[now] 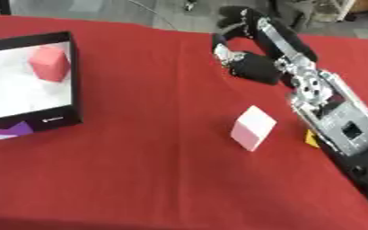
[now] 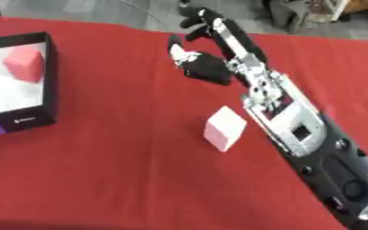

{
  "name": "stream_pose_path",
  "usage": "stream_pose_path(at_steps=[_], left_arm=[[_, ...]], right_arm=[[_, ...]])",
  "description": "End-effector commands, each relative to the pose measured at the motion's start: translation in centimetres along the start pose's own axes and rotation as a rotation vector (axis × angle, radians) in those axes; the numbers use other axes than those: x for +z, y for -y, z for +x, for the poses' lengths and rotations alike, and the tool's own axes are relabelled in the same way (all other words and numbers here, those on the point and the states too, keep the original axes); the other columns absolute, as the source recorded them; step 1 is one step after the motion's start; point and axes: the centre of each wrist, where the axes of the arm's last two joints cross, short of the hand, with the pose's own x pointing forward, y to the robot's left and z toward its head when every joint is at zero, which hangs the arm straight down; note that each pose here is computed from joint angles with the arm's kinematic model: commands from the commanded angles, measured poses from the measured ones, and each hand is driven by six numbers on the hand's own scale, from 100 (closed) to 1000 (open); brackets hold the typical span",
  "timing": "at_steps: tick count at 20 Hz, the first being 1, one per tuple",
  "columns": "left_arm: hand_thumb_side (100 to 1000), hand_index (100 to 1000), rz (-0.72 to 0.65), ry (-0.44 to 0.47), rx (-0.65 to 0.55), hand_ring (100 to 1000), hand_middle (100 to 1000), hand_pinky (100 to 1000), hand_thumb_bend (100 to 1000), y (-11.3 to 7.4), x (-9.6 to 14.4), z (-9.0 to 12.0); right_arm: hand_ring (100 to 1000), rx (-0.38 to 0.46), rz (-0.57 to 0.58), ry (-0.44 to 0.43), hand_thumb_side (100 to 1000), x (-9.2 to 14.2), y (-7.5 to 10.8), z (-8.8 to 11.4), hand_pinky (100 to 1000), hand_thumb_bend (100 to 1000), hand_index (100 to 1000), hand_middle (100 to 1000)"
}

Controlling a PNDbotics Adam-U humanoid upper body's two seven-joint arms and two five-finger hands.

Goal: Pick up the objects with one hand, pass them to the other hand, and then place them into the box on the other side of the table.

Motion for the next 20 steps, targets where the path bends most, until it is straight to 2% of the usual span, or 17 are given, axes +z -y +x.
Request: stream_pose_path(at_steps=[1,4,5,7,13,20], left_arm=[[644,711,0.030,0.043,0.019,556,713,787,189,-1.1,0.2,1.2],[647,710,0.035,0.033,0.037,556,713,786,184,-1.0,0.6,1.3],[649,709,0.038,0.031,0.040,556,714,786,183,-1.0,0.6,1.3],[657,707,0.041,0.028,0.043,556,713,786,179,-1.0,0.7,1.3],[666,705,0.038,0.029,0.059,555,712,786,178,-0.9,0.9,1.4],[670,702,0.039,0.024,0.064,555,711,786,173,-0.9,1.0,1.4]], right_arm=[[768,0.070,0.018,-0.016,378,0.7,3.2,0.4,933,100,892,785],[780,0.116,0.039,-0.061,367,1.3,5.1,-0.1,933,100,895,795],[786,0.135,0.047,-0.076,390,1.5,5.8,-0.3,933,100,898,799],[794,0.176,0.068,-0.097,361,2.0,7.1,-0.4,933,100,900,804],[829,0.304,0.188,-0.154,344,3.3,9.9,-0.2,935,213,911,826],[856,0.423,0.348,-0.268,320,5.0,11.7,-1.0,930,340,926,840]])
